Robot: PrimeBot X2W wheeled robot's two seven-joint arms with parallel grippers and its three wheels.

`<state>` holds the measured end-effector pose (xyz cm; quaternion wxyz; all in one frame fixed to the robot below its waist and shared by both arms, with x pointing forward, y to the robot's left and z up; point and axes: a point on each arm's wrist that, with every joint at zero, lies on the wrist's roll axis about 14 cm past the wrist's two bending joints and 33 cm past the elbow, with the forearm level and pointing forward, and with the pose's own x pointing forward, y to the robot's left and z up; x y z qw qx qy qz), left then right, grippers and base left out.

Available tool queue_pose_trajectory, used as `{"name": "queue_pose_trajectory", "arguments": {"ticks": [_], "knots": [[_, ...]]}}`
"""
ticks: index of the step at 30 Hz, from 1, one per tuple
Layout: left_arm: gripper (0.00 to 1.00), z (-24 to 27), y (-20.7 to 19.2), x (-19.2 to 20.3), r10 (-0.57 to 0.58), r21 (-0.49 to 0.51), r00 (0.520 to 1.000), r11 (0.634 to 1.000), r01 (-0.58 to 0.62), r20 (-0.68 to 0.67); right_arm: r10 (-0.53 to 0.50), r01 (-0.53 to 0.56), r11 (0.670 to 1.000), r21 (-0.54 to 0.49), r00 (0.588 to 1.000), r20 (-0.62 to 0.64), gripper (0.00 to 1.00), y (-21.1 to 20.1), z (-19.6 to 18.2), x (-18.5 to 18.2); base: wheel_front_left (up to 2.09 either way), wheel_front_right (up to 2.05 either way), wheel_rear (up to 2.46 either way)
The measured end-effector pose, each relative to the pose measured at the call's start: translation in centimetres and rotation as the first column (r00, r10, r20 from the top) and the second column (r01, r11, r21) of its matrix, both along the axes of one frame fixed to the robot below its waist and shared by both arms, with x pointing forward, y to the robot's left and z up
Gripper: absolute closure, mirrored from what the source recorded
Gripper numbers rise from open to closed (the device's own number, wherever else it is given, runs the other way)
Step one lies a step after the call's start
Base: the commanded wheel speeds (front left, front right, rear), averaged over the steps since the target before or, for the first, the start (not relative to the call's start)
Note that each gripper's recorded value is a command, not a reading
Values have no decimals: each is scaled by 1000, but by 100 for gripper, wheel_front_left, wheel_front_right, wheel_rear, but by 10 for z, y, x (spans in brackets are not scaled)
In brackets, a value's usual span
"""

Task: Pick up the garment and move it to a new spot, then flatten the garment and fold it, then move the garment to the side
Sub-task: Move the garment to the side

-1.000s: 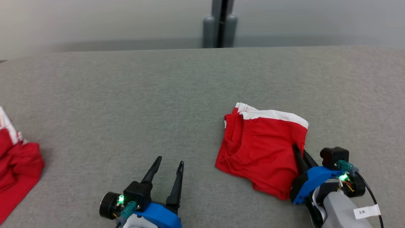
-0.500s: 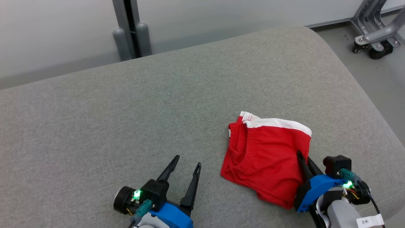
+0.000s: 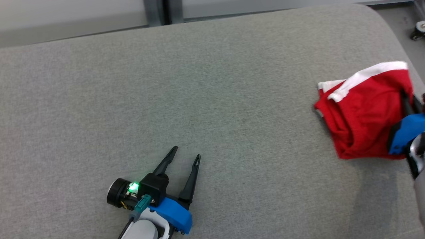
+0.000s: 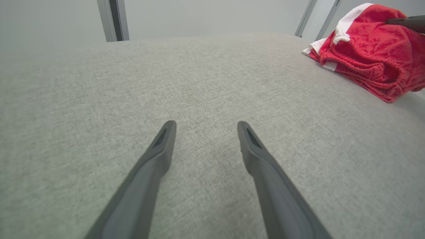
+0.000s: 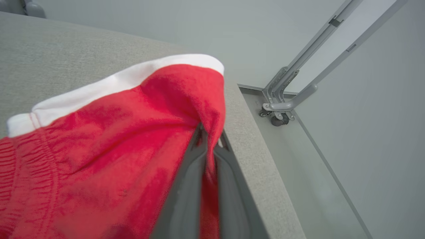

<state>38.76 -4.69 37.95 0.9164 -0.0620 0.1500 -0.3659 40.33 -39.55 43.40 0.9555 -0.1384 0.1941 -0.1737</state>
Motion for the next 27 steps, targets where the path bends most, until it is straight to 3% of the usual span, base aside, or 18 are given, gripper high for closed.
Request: {"name": "queue_pose_trajectory", "arguments": {"ticks": [5,6,7,8,14,22,25,27], "knots": [[0,-8,24,13,77,11,997,997,-77,-12,-45,42,995,-94,999,-31,99,-35,15,27,0,0,0],[0,-10,29,15,93,12,996,996,-93,-14,-56,52,992,-113,998,-39,66,-41,17,30,0,0,0],[0,-11,33,17,108,15,994,994,-108,-15,-72,66,990,-126,997,-41,24,-47,19,32,0,0,0],[0,-12,37,18,119,16,993,993,-119,-18,-87,81,987,-137,995,-42,3,-52,20,34,0,0,0],[0,-15,55,28,181,23,983,983,-181,-18,-144,153,971,-184,988,60,0,-65,42,46,0,0,0],[0,2,89,44,298,35,954,954,-299,33,-13,18,1000,-22,977,213,0,27,43,87,0,0,0],[0,14,104,49,351,33,934,935,-353,64,60,-68,998,15,949,310,0,65,64,101,0,0,0],[0,21,115,51,385,31,919,921,-389,81,88,-112,992,57,941,327,0,84,59,94,0,0,0]]}}
